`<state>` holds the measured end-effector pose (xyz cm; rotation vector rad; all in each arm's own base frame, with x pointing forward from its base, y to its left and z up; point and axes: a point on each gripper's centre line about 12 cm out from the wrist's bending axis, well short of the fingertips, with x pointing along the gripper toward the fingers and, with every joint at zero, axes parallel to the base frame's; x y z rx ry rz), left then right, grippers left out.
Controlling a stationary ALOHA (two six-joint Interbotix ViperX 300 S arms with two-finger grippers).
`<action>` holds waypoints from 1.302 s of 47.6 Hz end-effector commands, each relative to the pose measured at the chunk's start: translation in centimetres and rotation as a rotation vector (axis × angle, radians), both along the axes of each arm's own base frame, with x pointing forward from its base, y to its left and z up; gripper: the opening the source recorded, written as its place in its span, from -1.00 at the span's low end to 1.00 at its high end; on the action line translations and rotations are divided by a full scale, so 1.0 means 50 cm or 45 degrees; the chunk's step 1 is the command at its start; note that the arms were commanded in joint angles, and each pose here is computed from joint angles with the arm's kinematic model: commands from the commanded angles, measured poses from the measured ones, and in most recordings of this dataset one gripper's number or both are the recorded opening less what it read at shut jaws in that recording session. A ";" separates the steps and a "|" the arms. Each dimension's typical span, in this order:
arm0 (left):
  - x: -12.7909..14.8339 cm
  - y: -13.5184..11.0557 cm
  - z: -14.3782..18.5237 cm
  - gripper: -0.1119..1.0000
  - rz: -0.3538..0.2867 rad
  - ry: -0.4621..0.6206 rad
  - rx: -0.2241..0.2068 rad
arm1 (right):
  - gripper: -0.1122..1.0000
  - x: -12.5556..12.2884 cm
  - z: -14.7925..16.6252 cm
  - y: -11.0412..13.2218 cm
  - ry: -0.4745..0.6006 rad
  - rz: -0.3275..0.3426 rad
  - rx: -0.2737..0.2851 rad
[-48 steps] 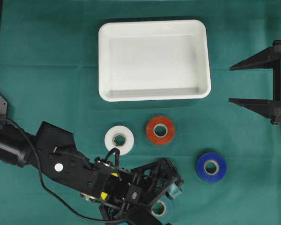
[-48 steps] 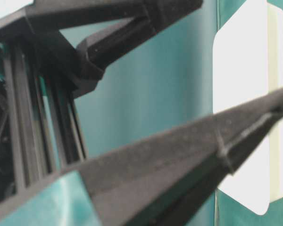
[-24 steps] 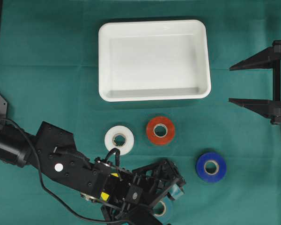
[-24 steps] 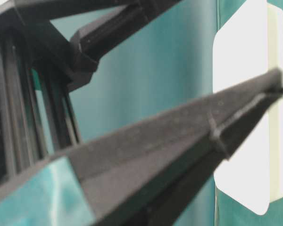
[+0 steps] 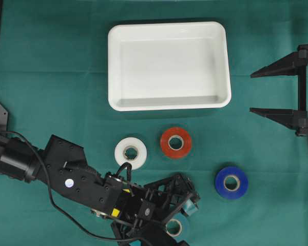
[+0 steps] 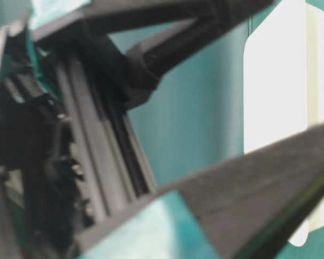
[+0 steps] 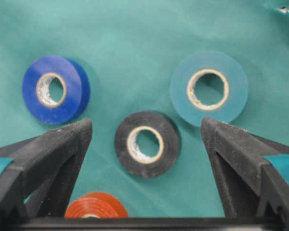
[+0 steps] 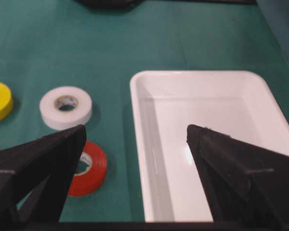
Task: Pick up the tape from a random location and place it into the white case.
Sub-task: 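Lower the left gripper and insert one finger into the teal roll's hole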
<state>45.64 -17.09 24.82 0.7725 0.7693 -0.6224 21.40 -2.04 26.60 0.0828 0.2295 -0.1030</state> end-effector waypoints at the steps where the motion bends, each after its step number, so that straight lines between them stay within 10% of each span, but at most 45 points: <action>1: 0.003 0.003 0.016 0.95 0.005 -0.045 -0.020 | 0.86 0.006 0.008 -0.001 -0.012 0.000 0.001; 62: 0.064 -0.032 -0.187 0.95 -0.007 0.033 0.006 | 0.86 0.011 -0.020 0.000 0.079 0.006 -0.002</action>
